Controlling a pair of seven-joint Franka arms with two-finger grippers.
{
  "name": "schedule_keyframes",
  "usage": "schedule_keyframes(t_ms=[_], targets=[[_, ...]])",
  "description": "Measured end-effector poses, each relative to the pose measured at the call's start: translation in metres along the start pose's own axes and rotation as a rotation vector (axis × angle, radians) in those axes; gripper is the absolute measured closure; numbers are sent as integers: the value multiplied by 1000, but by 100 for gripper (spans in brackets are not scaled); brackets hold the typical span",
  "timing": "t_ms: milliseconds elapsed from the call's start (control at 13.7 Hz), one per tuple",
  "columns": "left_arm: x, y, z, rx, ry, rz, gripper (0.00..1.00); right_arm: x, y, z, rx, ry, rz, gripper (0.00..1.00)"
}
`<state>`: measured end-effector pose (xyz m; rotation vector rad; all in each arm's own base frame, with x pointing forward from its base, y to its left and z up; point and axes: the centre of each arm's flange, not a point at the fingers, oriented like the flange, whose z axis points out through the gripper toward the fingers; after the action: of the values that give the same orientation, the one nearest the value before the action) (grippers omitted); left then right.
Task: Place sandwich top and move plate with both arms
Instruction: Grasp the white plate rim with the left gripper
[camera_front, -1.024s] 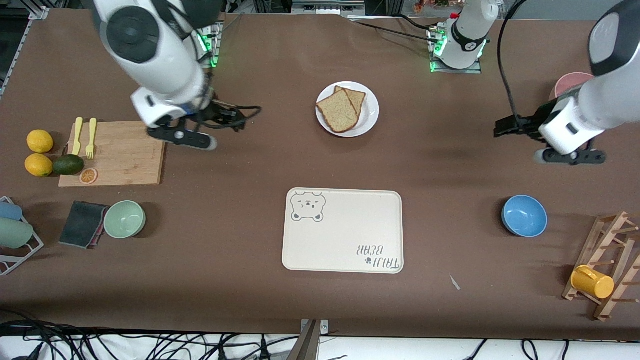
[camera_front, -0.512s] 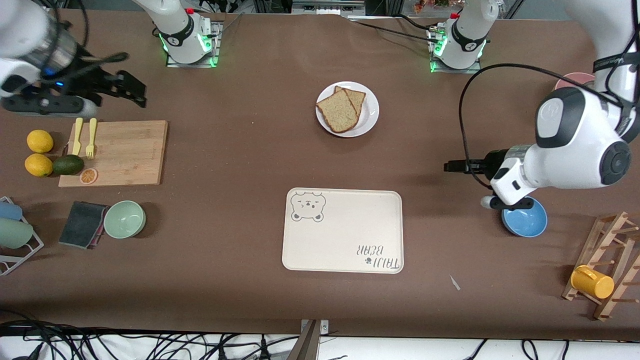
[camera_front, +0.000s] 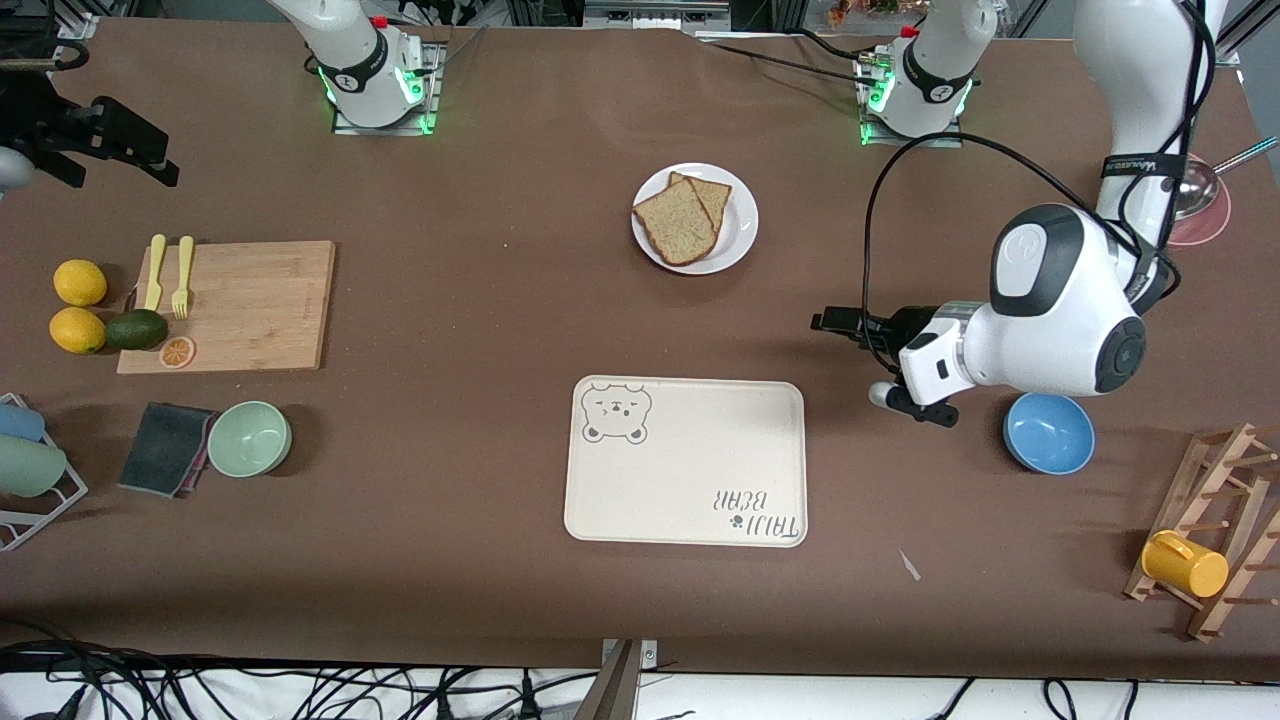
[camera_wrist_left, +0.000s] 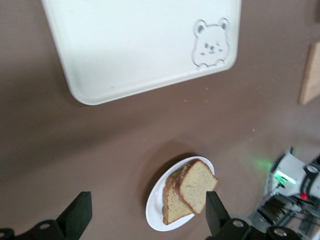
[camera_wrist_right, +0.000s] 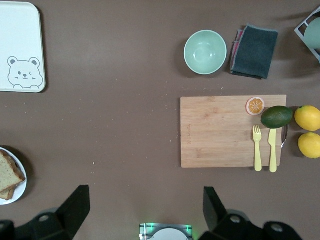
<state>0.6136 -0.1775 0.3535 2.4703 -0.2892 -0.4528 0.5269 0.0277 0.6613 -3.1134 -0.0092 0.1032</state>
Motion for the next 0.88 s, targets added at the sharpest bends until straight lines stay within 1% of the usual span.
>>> schedule_keyframes(t_ms=[73,146,293,439,585,732,878], targets=[[-3,0,11,-71,-15,15,0,2,-1,4,0,-7,-1,0],[-6,-1,22,-126,-31,30,0,4,-2,6,-1,-12,-3,0],[-18,-4,46,-160,-74,53,0,6,-4,9,-3,-14,-6,0],[-34,1,68,-171,-123,78,0,9,-4,12,-14,-15,-6,0],[-55,1,95,-208,-166,131,0,13,0,16,-49,-16,-1,0],[-72,-17,121,-284,-184,157,0,17,2,21,-64,-22,1,0],[-88,-42,144,-327,-177,187,0,19,3,23,-67,-24,1,0]])
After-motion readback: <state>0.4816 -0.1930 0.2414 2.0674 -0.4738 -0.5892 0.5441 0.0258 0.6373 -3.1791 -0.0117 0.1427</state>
